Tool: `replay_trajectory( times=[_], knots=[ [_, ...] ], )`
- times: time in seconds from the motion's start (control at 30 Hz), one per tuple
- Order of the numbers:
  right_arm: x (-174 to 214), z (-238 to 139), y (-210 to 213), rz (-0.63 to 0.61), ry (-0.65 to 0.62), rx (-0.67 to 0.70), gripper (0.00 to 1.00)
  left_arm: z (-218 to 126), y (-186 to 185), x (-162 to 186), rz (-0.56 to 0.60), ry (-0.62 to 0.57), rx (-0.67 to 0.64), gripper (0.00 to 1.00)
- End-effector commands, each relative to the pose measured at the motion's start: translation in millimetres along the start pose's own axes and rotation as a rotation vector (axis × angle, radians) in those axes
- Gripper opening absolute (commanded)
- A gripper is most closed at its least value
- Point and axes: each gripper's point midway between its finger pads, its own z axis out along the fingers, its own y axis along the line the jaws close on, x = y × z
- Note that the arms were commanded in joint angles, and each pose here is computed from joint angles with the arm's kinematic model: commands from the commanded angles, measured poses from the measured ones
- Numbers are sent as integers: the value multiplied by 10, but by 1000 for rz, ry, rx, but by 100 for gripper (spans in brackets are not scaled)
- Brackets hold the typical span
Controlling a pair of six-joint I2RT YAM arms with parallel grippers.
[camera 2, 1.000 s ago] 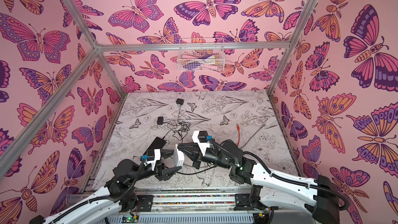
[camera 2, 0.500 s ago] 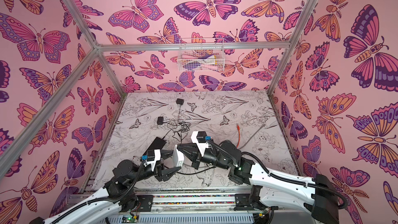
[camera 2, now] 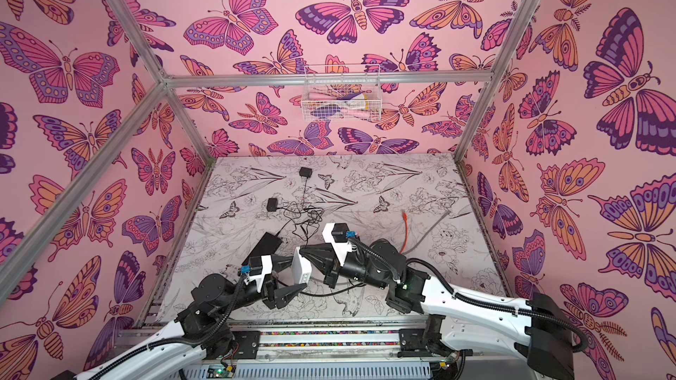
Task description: Insert the plug into the switch port
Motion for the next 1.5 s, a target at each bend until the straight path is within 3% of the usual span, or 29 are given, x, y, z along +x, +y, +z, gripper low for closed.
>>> replay_trajectory(
  times=[0.0,0.67,0.83,0.93,1.0,1.1,1.27,1.47],
  knots=[
    [1386,-197,-117,105,453,43,0,-317,-151,-1223,180,-454,-16,0],
    [1802,-233,-61,109,590,61,0,-435,-135,-1327,207,-500,-58,0],
    [1666,-204,-42,94,570,59,0,-375,-59,-1223,192,-455,-86,0],
    [1432,-157,-4,67,530,52,16,-270,78,-996,168,-351,-138,0],
    [1231,-131,21,41,496,50,37,-214,213,-802,150,-276,-196,0],
    [930,-133,60,1,452,51,52,-183,387,-568,126,-197,-276,0],
    [720,-167,52,-21,437,79,59,-187,557,-367,103,-134,-361,0],
    [815,-163,-284,40,436,276,65,-178,668,-303,101,-107,-418,0]
  ],
)
